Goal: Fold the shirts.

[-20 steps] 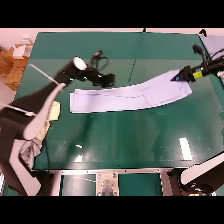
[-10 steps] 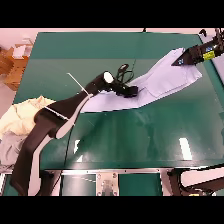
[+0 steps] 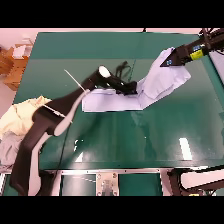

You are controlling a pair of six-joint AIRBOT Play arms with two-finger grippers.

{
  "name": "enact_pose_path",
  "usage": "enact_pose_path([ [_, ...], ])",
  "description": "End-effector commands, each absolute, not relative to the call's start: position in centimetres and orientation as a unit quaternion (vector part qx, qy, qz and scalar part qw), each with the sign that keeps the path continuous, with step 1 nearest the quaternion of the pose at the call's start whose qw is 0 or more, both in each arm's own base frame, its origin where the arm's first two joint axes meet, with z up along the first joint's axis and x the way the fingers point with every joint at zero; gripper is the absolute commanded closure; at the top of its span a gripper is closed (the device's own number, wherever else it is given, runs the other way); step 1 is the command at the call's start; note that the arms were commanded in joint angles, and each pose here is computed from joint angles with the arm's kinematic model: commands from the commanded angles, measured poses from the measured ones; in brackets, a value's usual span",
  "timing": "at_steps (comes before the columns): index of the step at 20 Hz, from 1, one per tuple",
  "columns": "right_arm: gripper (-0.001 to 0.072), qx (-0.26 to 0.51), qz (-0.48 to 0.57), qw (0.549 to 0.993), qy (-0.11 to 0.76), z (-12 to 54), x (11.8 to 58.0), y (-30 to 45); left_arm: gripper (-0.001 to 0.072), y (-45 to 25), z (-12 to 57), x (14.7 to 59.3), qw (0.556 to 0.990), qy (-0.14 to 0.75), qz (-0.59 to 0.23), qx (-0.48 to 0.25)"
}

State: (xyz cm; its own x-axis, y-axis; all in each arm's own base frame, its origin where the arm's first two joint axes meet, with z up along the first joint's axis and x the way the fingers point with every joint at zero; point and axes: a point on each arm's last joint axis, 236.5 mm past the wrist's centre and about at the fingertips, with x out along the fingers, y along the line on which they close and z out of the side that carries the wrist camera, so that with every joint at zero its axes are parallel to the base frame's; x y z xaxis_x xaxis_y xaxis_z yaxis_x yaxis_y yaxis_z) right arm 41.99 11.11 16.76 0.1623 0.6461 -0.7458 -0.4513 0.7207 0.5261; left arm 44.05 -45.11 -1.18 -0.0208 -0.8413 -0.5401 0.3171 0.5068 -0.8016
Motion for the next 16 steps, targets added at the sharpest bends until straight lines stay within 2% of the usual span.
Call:
enact_pose_path([
  [1, 0.0693, 0.107, 0.362, 0.751, 0.542, 15.3, 42.9, 14.2, 0.0685, -37.2, 4.7, 44.5, 0.635, 0.579, -0.456, -0.231],
  [5, 0.0693, 0.105, 0.392, 0.731, 0.548, 12.0, 43.4, 23.0, 0.0685, -25.5, 10.9, 47.0, 0.664, 0.559, -0.427, -0.252],
  [10, 0.0674, 0.113, 0.418, 0.723, 0.538, 3.5, 43.6, 38.3, 0.0685, -16.5, 14.5, 48.6, 0.707, 0.525, -0.385, -0.277],
  [11, 0.0618, 0.126, 0.417, 0.736, 0.518, 1.9, 44.1, 41.5, 0.0685, -15.6, 14.5, 48.9, 0.711, 0.522, -0.378, -0.281],
  [12, 0.0302, 0.149, 0.419, 0.746, 0.496, 0.7, 44.3, 44.9, 0.0685, -15.1, 14.4, 49.1, 0.715, 0.52, -0.375, -0.28],
  [13, 0.0145, 0.161, 0.418, 0.754, 0.48, 0.0, 44.4, 47.0, 0.0685, -14.8, 14.2, 49.2, 0.718, 0.519, -0.373, -0.276],
  [16, 0.0145, 0.119, 0.425, 0.752, 0.489, 1.1, 44.3, 45.1, 0.0685, -14.8, 14.1, 49.2, 0.722, 0.514, -0.38, -0.266],
])
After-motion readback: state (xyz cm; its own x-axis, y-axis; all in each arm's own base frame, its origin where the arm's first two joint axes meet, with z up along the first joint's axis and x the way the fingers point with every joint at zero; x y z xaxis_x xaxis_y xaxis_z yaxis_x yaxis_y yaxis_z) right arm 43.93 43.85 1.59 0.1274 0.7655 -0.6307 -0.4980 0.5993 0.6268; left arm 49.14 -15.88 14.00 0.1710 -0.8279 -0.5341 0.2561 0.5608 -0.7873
